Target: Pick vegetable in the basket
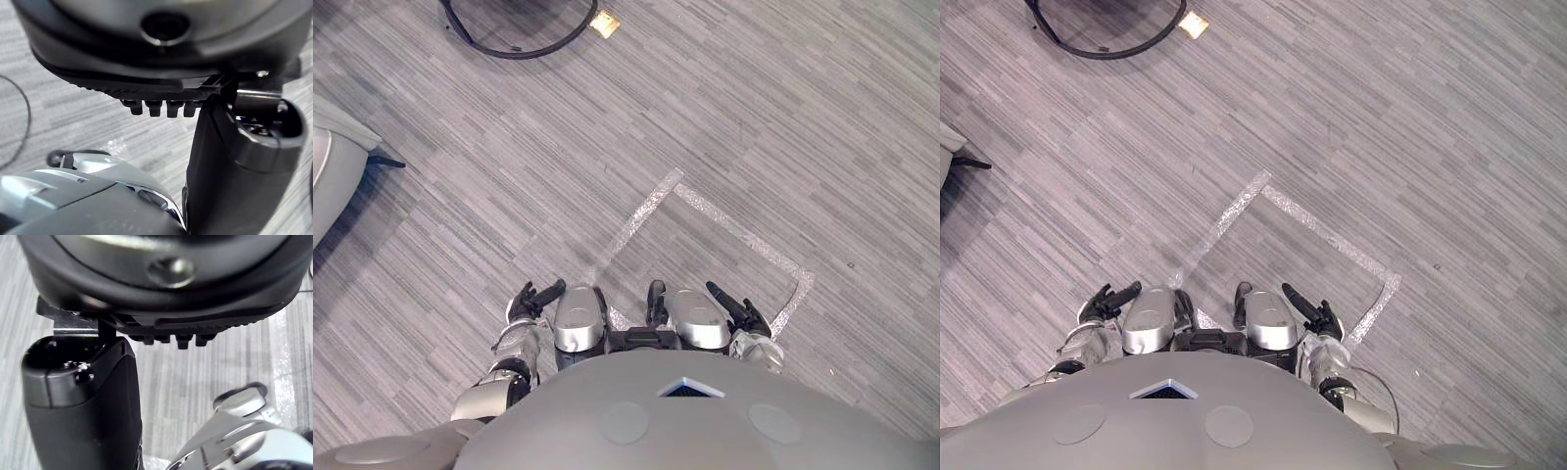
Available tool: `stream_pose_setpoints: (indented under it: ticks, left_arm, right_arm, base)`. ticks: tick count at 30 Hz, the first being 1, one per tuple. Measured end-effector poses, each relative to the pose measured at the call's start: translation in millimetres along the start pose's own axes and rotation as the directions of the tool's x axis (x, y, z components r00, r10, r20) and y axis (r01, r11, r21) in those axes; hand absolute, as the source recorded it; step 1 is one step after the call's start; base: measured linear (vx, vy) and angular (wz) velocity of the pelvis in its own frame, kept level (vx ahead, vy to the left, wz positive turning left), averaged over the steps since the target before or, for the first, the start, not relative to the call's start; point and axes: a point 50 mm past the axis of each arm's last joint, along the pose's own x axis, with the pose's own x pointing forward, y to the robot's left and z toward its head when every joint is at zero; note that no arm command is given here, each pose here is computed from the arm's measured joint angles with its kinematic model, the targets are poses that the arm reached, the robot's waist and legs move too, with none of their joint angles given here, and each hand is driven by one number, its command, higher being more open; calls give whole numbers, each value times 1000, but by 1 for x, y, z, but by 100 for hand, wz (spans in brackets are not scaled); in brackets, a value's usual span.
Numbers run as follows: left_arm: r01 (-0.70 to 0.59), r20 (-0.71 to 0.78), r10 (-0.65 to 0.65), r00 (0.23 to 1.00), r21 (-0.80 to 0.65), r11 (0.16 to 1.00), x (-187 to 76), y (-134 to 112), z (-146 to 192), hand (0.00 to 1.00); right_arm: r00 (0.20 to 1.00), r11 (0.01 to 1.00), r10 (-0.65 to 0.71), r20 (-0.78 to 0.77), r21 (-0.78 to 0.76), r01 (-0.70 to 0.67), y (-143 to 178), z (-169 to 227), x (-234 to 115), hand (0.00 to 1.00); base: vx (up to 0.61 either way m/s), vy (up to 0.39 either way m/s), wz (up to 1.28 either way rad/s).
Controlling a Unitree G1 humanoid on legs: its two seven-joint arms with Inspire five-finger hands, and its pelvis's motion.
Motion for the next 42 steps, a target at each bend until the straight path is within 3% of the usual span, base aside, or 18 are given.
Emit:
stream_pose_setpoints:
  ticks: [10, 19, 27, 35, 42]
  left_arm:
    - [77, 50, -78, 996, 25, 997, 3, -18, 14, 100]
    - [28, 39, -29, 999, 32, 999, 4, -2, 15, 100]
    - [69, -11, -68, 998, 244, 967, 3, -5, 6, 100]
    - [35, -45, -30, 999, 129, 991, 0, -2, -7, 100]
    - [62, -79, -59, 995, 28, 998, -4, -18, -21, 100]
  right_arm:
    - [999, 1000, 9, 31, -30, -8, 3, 18, 5, 100]
    - [999, 999, 43, 17, -15, -42, 20, 14, 7, 100]
    - [998, 999, 41, 53, 8, -42, 17, 15, 5, 100]
    - [995, 997, 47, 86, 56, -52, 19, 19, 4, 100]
    - [995, 998, 0, 98, 56, -6, 3, 26, 4, 100]
  base:
    - [330, 129, -35]
    - [609, 344, -15]
    - [412, 102, 39]
    - [514, -212, 43]
    - [586, -295, 12]
